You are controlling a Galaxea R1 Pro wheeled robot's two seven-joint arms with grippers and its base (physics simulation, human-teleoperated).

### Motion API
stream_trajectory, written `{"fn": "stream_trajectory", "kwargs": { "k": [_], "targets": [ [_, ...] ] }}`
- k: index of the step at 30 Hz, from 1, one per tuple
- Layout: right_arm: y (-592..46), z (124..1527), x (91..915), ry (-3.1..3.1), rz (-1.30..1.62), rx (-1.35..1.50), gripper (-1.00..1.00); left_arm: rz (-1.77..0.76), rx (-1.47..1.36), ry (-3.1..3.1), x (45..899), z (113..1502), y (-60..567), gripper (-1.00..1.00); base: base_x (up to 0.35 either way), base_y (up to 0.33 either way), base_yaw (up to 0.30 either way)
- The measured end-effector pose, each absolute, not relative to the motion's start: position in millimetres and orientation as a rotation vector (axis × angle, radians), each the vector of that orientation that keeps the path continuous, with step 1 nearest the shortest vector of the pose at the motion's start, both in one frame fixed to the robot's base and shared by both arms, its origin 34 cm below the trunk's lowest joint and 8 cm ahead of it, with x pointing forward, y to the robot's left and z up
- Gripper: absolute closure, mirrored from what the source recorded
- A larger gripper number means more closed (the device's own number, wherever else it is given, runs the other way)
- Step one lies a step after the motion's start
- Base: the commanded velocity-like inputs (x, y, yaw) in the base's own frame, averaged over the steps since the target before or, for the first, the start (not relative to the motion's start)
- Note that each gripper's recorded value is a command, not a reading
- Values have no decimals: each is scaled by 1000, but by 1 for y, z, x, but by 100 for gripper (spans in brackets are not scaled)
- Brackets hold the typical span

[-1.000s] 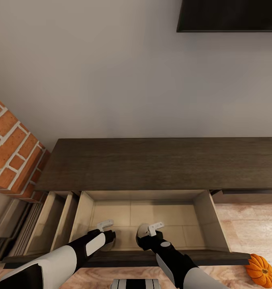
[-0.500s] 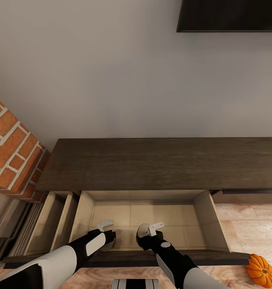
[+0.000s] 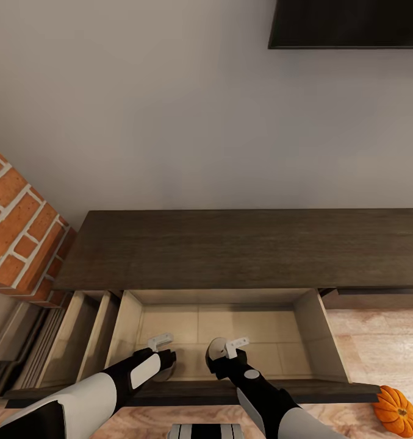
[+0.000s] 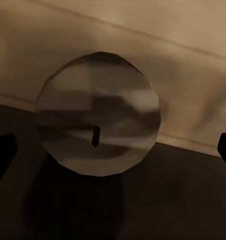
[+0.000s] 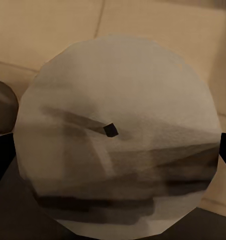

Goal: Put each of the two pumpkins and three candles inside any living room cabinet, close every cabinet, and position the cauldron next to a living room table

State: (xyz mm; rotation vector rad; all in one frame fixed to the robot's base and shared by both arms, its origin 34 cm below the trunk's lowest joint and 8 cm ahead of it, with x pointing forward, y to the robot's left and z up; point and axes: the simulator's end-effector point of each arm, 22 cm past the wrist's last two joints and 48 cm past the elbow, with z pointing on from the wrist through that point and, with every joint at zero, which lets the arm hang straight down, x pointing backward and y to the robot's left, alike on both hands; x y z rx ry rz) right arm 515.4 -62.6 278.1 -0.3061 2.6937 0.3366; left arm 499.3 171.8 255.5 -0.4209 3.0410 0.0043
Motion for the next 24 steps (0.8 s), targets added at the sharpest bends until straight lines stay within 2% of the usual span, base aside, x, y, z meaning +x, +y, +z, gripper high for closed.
{"fn": "stream_trajectory", "kwargs": {
  "k": [24],
  "targets": [
    [-62,274,517,2688,341,-305,100,4,-424,3031,500,250,171,-100,0,0,0]
  ]
}}
